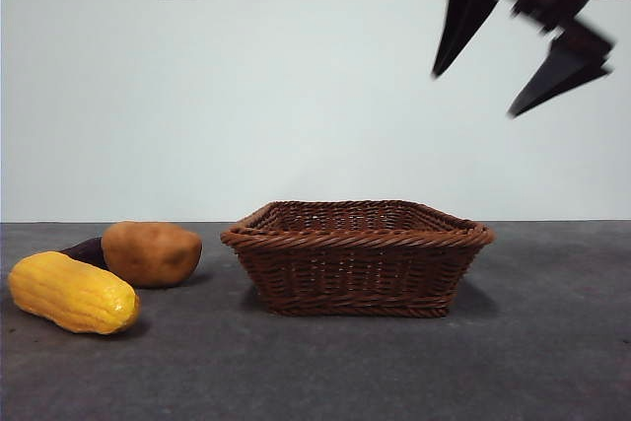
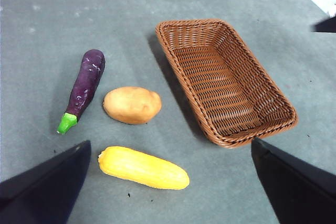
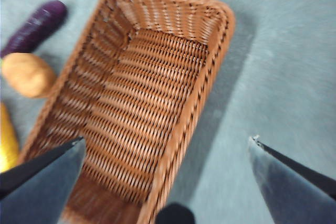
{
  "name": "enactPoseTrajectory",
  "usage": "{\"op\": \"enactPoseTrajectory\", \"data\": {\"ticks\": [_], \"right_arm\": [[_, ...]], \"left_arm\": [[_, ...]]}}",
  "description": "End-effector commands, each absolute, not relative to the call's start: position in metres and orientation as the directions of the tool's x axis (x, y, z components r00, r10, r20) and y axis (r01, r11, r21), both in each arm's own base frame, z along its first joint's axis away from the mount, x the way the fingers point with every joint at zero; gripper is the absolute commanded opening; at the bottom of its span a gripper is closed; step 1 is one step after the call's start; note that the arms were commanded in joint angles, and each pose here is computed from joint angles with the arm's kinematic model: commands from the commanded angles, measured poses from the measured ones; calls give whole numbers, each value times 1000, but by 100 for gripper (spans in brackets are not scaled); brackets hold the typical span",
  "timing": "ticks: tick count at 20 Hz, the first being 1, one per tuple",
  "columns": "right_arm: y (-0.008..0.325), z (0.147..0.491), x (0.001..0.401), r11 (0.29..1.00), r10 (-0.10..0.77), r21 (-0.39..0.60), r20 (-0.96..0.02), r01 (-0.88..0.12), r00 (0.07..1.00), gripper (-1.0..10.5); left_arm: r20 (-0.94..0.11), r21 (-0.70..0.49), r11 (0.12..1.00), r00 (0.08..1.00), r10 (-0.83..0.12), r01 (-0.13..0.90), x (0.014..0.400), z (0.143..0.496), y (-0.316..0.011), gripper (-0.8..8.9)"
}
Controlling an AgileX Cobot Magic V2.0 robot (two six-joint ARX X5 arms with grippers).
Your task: Help me put the vegetables on the table into the basket
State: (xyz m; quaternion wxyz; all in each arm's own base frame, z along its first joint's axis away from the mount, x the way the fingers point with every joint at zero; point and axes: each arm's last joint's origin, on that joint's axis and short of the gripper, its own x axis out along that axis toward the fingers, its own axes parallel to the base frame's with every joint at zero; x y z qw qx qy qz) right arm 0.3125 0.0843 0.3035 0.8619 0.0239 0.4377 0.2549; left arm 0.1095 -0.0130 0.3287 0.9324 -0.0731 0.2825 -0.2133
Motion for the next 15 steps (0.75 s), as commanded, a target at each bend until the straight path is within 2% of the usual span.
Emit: {"op": "enactPoseTrajectory", "data": {"ticks": [1, 7, 10, 13, 15], "right_arm": [[96, 286, 337, 869, 455, 277, -774, -410, 440, 566], [118, 236, 372, 885, 407, 269, -844, -381, 349, 563], [124, 216, 381, 894, 379, 247, -861, -373, 340, 561], [130, 199, 385, 900, 370, 254, -874, -354, 315, 453], [133, 190, 387, 905, 360, 252, -883, -344, 301, 435]], "left_arm": [[-493, -262, 897, 750, -442, 356, 112, 329, -13, 602], [-524, -276, 900, 733, -434, 336, 121, 325, -13, 602], [-545, -286, 900, 717, -435, 328, 127, 322, -13, 602], [-561, -293, 900, 704, -435, 322, 132, 320, -13, 601], [-568, -296, 900, 699, -435, 319, 134, 319, -13, 601]]}}
